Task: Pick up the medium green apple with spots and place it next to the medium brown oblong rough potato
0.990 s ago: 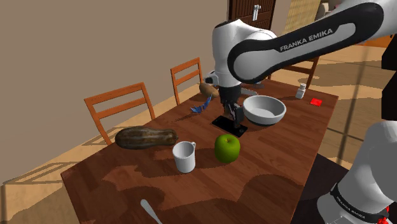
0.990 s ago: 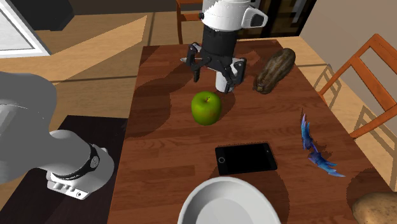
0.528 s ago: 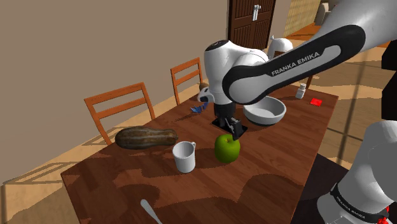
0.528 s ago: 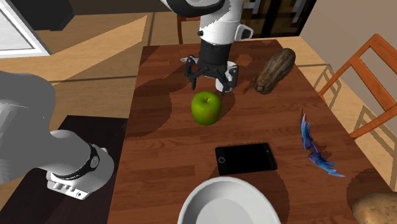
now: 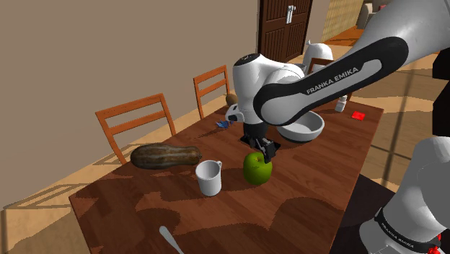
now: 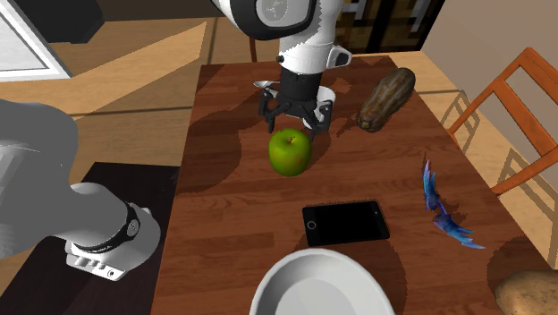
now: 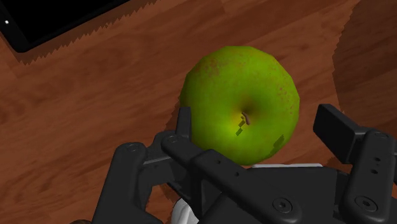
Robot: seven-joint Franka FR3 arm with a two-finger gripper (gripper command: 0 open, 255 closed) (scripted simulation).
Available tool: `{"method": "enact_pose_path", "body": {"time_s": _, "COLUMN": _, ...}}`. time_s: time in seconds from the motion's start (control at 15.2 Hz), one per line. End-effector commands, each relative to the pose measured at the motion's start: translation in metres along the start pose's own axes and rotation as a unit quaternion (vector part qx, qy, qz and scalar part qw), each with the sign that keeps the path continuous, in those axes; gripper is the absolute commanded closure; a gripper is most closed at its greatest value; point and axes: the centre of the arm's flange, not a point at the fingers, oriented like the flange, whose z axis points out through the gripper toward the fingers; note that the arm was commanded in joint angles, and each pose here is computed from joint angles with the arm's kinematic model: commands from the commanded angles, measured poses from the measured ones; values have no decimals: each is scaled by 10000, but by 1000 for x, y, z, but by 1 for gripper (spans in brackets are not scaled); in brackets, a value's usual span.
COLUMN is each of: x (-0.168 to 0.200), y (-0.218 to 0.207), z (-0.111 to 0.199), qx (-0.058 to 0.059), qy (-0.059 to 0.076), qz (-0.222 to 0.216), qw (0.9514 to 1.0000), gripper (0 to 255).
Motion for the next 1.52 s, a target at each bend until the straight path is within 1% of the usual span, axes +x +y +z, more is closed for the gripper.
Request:
{"method": "enact_pose_path", "body": {"time_s": 0.0, "x": 0, "y": 0, "z": 0, "qx": 0, "qy": 0, "qz": 0, "qw": 10000, "gripper": 0}}
{"method": "enact_pose_path", "body": {"time_s": 0.13, "x": 0, "y": 0, "z": 0, "qx": 0, "qy": 0, "qz": 0, "qw": 10000, "gripper": 0}}
{"method": "enact_pose_path", "body": {"time_s": 0.2, "x": 0, "y": 0, "z": 0, "qx": 0, "qy": 0, "qz": 0, "qw": 10000, "gripper": 255}}
{"method": "enact_pose_path", "body": {"time_s": 0.79, "x": 0, "y": 0, "z": 0, "qx": 0, "qy": 0, "qz": 0, "qw": 10000, "gripper": 255}}
{"method": "enact_pose_path", "body": {"time_s": 1.45, "x": -8, "y": -3, "z": -52, "qx": 0, "qy": 0, "qz": 0, "qw": 10000, "gripper": 255}}
